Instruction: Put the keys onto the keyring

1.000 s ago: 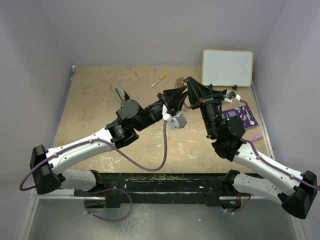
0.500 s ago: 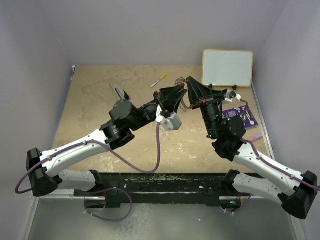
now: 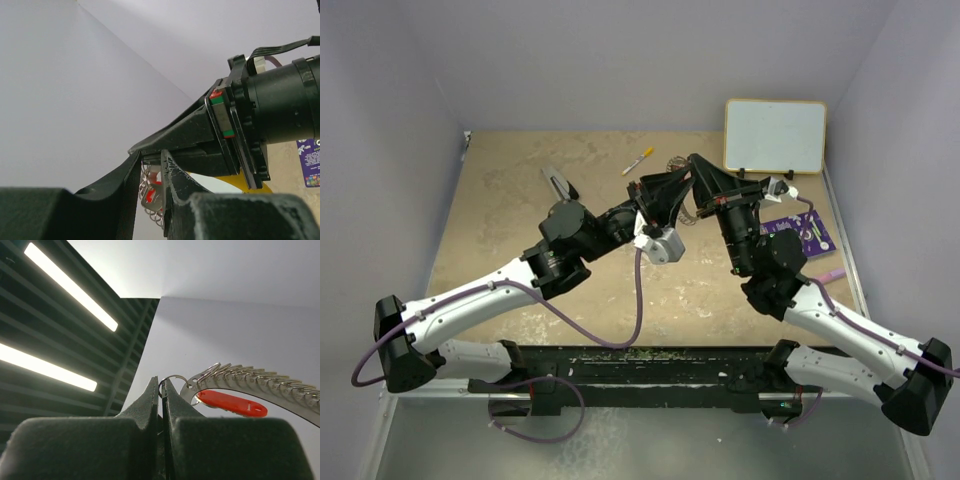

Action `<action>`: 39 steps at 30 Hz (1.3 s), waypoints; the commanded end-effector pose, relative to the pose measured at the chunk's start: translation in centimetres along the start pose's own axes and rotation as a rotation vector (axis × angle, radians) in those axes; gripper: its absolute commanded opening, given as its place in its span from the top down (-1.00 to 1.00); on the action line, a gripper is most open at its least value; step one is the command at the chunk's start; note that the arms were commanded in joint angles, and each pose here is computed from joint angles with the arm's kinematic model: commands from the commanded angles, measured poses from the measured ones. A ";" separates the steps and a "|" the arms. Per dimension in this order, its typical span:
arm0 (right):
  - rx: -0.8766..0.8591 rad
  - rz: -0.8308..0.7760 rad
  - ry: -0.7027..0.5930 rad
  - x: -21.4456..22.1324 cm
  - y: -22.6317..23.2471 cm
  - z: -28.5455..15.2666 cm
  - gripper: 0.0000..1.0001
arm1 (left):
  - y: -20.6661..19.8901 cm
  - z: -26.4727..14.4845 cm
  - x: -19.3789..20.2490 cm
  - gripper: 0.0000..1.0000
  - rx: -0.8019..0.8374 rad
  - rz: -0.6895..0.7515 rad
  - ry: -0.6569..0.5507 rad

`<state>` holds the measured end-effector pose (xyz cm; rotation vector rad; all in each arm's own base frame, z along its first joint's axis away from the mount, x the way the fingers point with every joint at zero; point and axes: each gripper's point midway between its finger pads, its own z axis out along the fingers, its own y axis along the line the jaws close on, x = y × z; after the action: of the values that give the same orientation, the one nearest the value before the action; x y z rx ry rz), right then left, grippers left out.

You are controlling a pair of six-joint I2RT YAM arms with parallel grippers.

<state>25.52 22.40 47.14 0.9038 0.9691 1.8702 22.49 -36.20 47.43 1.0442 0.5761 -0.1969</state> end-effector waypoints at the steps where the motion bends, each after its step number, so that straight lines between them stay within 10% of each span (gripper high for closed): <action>1: -0.126 0.047 0.024 0.6 5.2 0.0 1.00 | 2.9 0.3 -1.2 0.48 -0.089 0.024 -0.010; 39: -0.143 0.050 0.030 0.3 5.6 -0.8 1.00 | 3.6 0.8 1.0 0.51 -0.134 0.032 0.068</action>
<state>24.83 22.13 47.83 0.8717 0.9608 1.8836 25.19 -36.09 46.30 1.0214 0.6636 -0.1002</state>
